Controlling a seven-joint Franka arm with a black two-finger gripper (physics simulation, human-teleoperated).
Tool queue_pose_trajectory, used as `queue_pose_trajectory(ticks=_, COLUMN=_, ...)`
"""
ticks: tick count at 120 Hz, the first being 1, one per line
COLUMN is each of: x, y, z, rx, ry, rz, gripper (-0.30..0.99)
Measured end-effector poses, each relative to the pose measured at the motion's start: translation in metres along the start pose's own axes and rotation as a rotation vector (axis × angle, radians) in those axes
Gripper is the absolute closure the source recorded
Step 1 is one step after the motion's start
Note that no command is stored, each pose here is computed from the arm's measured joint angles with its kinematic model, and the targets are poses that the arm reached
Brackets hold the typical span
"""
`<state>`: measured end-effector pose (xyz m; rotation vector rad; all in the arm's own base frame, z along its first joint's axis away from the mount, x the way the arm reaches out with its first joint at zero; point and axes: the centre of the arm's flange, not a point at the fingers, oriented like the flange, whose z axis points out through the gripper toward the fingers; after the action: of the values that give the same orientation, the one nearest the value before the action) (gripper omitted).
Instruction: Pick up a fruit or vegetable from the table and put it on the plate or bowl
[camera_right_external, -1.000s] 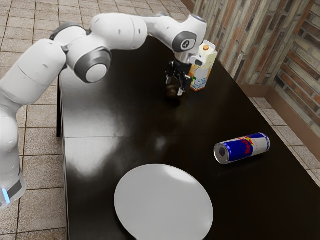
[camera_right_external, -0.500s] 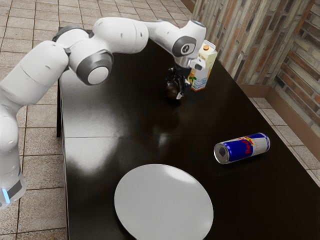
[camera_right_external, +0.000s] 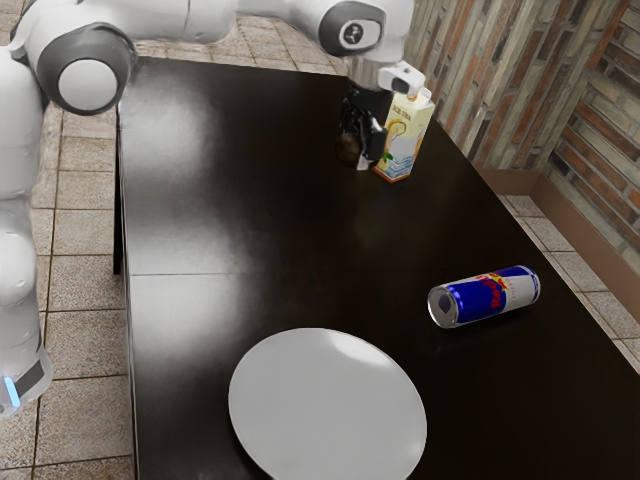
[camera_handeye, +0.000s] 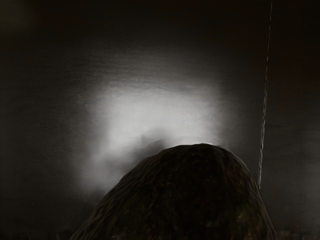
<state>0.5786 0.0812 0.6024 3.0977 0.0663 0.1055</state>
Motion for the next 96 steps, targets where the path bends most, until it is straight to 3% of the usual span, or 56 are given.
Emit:
queue_pose_trajectory(ticks=16, x=-0.056, y=0.086, z=-0.030, rx=0.044, ry=0.010, rz=0.159, gripper=0.35)
queue_pose_trajectory(ticks=43, x=-0.114, y=0.159, z=-0.051, rx=0.093, ry=0.018, rz=0.287, gripper=0.35)
queue_pose_trajectory(ticks=96, x=-0.149, y=0.274, z=-0.021, rx=0.068, ry=-0.039, rz=0.497, gripper=0.35)
